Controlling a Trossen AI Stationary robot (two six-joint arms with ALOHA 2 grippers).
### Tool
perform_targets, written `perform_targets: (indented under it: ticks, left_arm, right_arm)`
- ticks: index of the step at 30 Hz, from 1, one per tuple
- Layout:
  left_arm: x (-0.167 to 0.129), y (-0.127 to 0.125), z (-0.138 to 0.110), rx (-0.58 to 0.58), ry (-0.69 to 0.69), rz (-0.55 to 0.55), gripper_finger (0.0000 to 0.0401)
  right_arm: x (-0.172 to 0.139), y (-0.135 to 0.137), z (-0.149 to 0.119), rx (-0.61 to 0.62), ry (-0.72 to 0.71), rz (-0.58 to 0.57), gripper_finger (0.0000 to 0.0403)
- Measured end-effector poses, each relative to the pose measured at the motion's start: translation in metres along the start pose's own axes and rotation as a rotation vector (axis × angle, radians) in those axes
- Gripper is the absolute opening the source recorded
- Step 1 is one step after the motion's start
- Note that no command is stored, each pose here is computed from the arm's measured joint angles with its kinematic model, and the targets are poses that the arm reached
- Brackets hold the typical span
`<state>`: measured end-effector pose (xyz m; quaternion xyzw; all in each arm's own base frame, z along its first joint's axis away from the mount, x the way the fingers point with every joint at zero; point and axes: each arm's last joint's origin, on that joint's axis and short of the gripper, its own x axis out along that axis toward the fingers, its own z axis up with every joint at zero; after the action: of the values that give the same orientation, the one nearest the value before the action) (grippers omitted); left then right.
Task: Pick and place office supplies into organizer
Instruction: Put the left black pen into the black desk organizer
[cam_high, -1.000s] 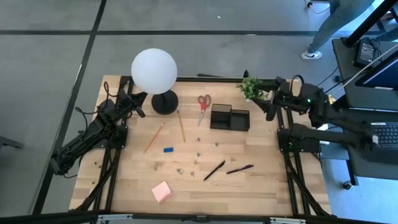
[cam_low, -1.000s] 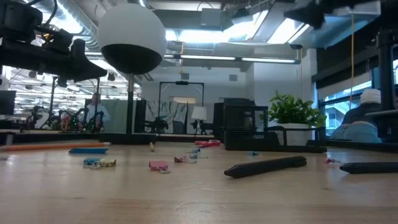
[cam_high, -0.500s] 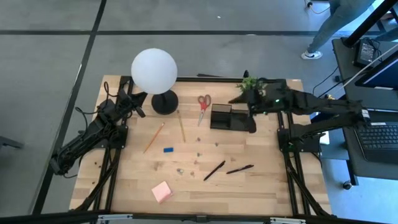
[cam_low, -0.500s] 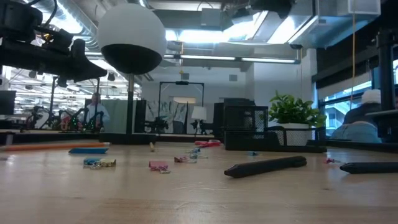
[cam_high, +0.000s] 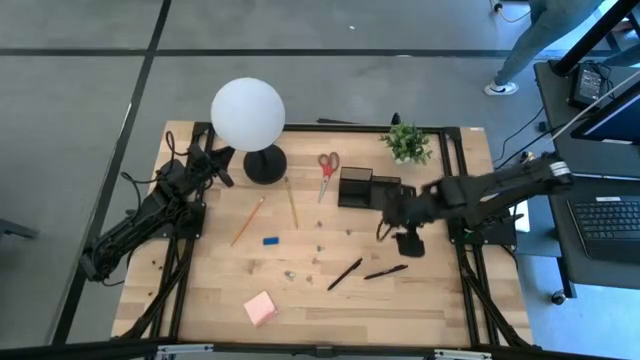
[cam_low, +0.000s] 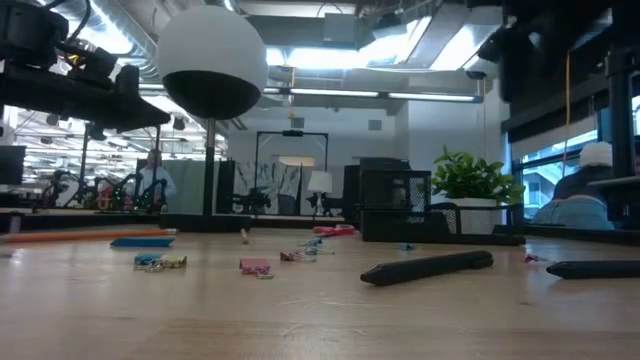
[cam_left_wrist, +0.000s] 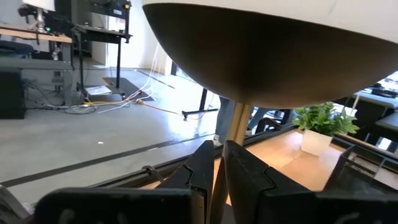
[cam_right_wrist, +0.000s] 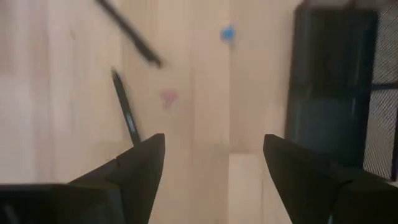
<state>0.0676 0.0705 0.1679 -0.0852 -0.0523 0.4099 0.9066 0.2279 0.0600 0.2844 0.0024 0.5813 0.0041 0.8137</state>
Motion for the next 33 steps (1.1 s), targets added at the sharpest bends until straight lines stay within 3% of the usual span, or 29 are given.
perform_targets:
  ticks: [7, 12, 24, 33]
  left_arm:
    - [0.0, 0.0, 0.0, -0.002, -0.001, 0.006, 0.0033]
    - [0.0, 0.0, 0.0, -0.001, -0.001, 0.006, 0.0033]
    - [0.0, 0.0, 0.0, 0.0, 0.0, 0.006, 0.0033]
    - [0.0, 0.0, 0.0, -0.001, 0.0, 0.005, 0.0033]
  right_arm:
    - [0.049, 0.035, -0.002, -0.13, 0.17, -0.035, 0.0276]
    - [0.079, 0.043, -0.011, -0.128, 0.215, -0.038, 0.0276]
    - [0.097, 0.047, -0.029, -0.111, 0.199, -0.029, 0.0276]
    - [0.099, 0.071, -0.032, -0.15, 0.122, 0.025, 0.0276]
